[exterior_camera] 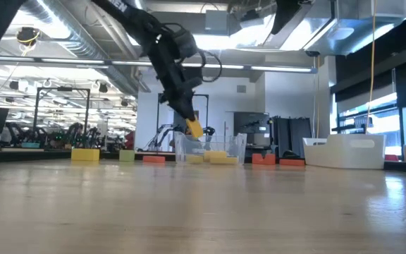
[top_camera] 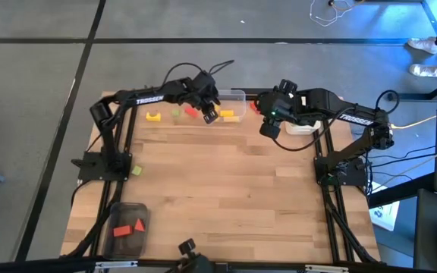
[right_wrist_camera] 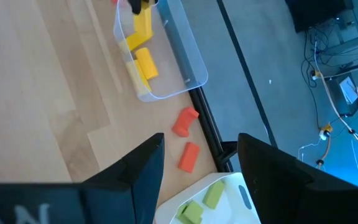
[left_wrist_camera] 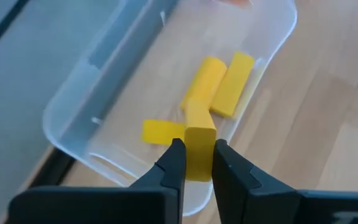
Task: Sort & place blocks by color
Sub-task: Put the yellow rectangular block into the transparent bin, then put the orange arched block into the black bin
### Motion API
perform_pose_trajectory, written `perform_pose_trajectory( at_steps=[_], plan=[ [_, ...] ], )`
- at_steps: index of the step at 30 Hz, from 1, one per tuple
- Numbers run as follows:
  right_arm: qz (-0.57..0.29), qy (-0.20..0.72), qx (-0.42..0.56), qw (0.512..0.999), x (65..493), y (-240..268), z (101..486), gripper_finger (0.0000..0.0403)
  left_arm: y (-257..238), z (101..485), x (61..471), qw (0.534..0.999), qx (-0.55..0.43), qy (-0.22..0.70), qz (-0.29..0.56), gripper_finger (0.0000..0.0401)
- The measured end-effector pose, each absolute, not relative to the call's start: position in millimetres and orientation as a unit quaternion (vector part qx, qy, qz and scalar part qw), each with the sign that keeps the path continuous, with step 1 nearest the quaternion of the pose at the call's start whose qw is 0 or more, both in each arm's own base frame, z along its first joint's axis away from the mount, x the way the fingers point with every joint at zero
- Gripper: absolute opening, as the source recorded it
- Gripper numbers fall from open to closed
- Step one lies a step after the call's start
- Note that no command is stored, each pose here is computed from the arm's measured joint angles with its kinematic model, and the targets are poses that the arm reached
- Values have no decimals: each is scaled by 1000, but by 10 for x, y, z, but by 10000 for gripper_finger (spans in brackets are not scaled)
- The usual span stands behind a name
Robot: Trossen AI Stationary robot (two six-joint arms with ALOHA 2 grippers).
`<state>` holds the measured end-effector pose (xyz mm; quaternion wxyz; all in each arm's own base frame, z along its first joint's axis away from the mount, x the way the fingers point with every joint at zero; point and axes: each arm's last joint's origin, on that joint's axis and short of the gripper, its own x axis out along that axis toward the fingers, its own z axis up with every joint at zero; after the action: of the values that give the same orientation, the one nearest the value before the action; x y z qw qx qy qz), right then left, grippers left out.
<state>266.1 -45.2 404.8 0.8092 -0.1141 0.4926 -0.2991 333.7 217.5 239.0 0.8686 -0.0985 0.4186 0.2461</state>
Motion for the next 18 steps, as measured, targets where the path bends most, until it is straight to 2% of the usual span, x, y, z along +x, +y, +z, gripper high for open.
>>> perform_pose_trajectory(
  at_steps=[7, 18],
  plan=[
    [-300, 492, -111, 810, 2661, -451, 4047, 204, 2229, 2298, 3366, 858, -108, 418, 279, 108],
    [-241, 514, -87, 819, 2695, -427, 3930, 204, 2163, 2378, 3374, 865, -105, 410, 271, 115]
  ],
)
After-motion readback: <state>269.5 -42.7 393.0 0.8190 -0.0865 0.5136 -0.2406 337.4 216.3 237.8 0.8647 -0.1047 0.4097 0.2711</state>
